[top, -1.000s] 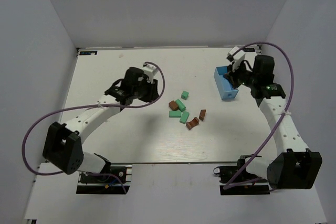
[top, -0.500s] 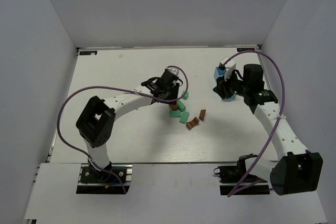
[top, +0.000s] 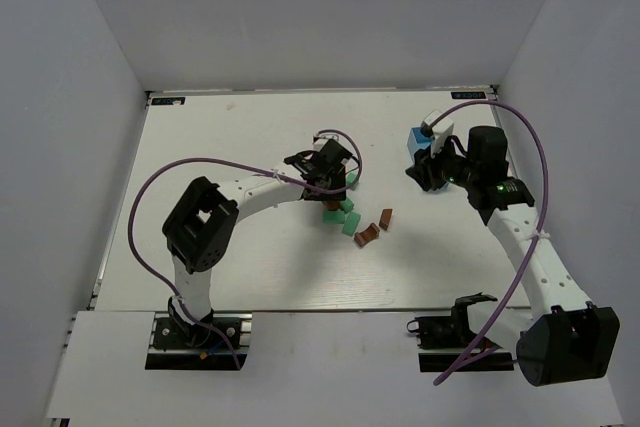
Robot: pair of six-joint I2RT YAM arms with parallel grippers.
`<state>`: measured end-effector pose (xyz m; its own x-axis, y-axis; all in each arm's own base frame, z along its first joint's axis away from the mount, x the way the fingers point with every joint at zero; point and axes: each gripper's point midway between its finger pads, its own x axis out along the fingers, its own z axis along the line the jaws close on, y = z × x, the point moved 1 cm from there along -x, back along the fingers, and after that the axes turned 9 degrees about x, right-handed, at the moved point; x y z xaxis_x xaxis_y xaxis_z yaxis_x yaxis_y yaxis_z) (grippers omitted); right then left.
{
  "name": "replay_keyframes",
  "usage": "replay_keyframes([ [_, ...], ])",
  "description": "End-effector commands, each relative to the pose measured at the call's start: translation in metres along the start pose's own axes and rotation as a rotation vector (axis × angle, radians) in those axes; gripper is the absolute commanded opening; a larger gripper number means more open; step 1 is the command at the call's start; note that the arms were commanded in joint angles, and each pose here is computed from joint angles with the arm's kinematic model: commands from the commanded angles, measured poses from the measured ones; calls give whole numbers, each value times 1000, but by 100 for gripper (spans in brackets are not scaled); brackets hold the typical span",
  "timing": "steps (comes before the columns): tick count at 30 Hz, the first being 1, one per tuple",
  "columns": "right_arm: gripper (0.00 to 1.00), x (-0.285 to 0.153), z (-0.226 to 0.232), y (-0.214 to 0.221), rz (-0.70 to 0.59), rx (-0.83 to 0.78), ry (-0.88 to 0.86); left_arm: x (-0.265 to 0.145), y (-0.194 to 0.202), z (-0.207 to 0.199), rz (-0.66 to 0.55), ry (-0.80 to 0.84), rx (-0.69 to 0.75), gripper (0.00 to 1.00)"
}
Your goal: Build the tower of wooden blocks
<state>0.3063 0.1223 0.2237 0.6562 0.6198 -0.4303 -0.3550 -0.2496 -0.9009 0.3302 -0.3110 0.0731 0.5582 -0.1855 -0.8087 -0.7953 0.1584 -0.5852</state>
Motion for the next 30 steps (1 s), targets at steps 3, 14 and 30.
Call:
replay_keyframes([
  [3,46,-6,4,-11,-56,-28,-6,-1,-13,-3,-40,-28,-75,66],
  [14,46,-8,5,-12,-70,-42,-8,6,-15,1,-80,-60,-152,64],
  [30,48,-13,5,-13,-81,-47,3,12,-7,5,-55,-87,-149,59],
])
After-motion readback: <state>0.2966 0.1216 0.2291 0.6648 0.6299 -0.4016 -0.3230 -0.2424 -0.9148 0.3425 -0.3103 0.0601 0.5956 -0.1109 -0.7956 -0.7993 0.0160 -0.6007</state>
